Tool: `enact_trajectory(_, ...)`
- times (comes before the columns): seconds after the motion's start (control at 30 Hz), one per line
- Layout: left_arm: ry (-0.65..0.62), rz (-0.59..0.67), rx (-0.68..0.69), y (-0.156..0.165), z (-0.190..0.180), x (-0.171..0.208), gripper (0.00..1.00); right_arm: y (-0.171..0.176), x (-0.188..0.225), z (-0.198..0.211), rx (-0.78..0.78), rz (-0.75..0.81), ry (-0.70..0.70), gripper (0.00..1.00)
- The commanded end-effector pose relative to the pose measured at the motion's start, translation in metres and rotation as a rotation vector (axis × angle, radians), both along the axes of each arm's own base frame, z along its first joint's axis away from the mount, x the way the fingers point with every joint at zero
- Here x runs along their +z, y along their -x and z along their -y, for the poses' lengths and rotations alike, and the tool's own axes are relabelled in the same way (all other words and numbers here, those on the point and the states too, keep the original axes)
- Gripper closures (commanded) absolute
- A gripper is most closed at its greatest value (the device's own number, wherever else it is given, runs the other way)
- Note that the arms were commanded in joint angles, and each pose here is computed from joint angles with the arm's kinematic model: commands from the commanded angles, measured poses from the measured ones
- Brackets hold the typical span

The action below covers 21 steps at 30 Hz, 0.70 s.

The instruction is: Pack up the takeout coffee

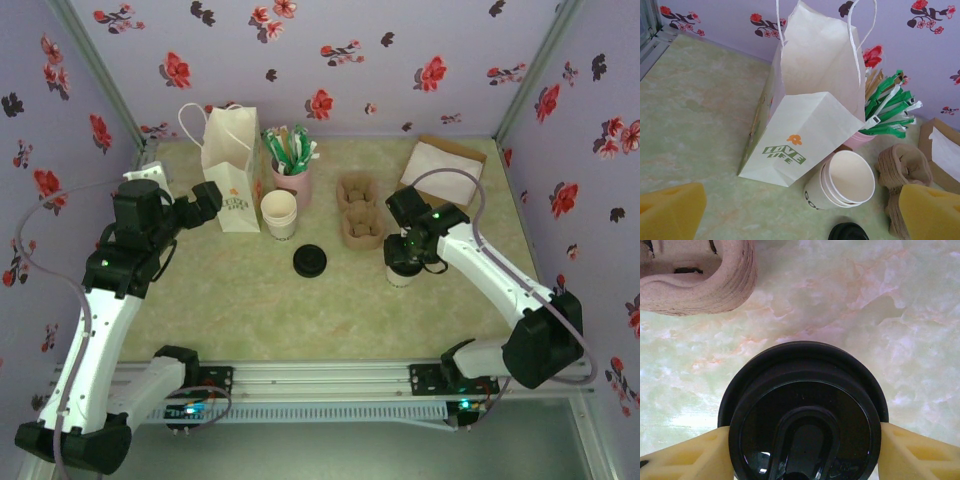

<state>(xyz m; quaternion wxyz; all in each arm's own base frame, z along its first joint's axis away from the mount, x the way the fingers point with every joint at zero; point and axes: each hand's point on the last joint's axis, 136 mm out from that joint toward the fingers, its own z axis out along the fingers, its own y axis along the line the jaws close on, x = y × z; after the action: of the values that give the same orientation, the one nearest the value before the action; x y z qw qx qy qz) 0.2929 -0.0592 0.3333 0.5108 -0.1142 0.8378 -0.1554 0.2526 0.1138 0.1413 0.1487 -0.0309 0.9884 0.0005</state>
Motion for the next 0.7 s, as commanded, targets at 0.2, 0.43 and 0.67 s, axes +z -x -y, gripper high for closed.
enact_trajectory(0.2,0.008,0.008,-0.002,0.0,0.0,0.001,0.0,0.001,0.002,-0.001,-0.005,-0.002,-0.003,0.34)
enact_trajectory(0.43,0.005,0.005,-0.002,0.0,0.0,0.0,0.0,0.002,-0.003,0.001,-0.011,-0.008,0.012,0.34)
enact_trajectory(0.67,0.006,0.005,-0.002,-0.001,0.0,0.0,0.0,0.004,-0.012,0.007,-0.024,-0.02,0.044,0.34)
